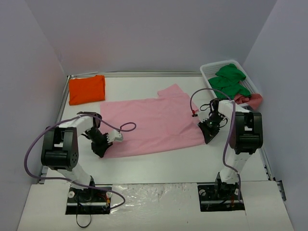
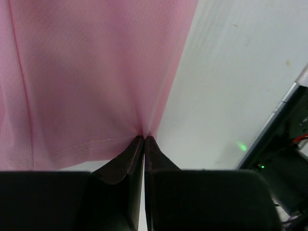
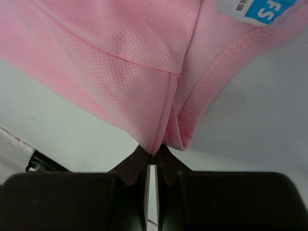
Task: Fold and stack the t-shirts
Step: Fold the flattened tshirt in 1/3 of the way
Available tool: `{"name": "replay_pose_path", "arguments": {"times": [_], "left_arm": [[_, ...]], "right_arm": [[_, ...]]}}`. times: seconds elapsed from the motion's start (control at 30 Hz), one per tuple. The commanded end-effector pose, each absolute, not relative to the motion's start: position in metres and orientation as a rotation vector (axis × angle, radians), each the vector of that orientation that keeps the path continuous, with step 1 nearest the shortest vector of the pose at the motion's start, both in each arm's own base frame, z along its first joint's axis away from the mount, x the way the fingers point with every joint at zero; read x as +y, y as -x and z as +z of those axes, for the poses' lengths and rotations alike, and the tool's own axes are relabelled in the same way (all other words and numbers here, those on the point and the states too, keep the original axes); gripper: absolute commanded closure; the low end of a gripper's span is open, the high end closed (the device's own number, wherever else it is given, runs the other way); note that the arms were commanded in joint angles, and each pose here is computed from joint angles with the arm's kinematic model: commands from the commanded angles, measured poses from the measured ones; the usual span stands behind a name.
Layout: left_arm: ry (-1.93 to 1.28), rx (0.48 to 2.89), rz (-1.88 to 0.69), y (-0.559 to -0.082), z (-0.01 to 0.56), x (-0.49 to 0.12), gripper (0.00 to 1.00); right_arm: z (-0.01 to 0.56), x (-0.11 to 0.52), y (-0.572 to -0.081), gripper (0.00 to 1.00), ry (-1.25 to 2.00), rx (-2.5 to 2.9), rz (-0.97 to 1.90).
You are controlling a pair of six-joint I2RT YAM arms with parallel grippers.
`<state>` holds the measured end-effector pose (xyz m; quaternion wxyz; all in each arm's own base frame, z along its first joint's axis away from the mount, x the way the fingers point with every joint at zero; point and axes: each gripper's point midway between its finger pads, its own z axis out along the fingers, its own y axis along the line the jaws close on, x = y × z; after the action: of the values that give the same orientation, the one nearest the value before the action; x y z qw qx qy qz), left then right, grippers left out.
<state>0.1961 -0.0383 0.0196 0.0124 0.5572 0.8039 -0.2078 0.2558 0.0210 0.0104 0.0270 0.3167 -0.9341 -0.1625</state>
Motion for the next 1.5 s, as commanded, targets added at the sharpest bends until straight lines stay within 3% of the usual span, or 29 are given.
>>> {"name": "replay_pose_path", "arguments": {"times": [0.0,0.73,0.87,0.93,0.97,1.1,1.2,1.27,1.47], "left_arm": [[-1.792,2.548,-0.763,-0.163,0.026,-0.035,0.98],[-1.895,2.434,-1.000,-0.151,0.088,-0.047,0.97],[-1.917,2.452,-1.036,-0.144,0.086,-0.044,0.87],[-1.942,2.448,-1.070,-0.139,0.085,-0.043,0.64],[-1.945,2.445,-1.084,-0.138,0.086,-0.042,0.59],[-1.972,2.440,-1.101,-0.136,0.093,-0.040,0.50],[-1.967,2.446,-1.044,-0.145,0.108,-0.033,0.39],[-1.947,2.415,-1.015,-0.153,0.122,-0.031,0.34],[-1.530,2.399,-0.737,-0.208,0.183,-0.021,0.32]], "right_arm": [[0.027,0.014,-0.231,0.99,-0.989,-2.830,-0.482],[0.046,0.011,-0.172,0.98,-1.046,-2.621,-0.547],[0.053,0.012,-0.167,0.73,-1.066,-2.604,-0.561],[0.058,0.013,-0.164,0.61,-1.085,-2.595,-0.574],[0.060,0.013,-0.164,0.52,-1.091,-2.593,-0.577],[0.069,0.012,-0.169,0.31,-1.117,-2.616,-0.561],[0.082,0.012,-0.178,0.00,-1.142,-2.654,-0.537],[0.092,0.013,-0.187,0.00,-1.161,-2.701,-0.522],[0.152,0.025,-0.259,0.00,-1.330,-3.047,-0.440]]}}
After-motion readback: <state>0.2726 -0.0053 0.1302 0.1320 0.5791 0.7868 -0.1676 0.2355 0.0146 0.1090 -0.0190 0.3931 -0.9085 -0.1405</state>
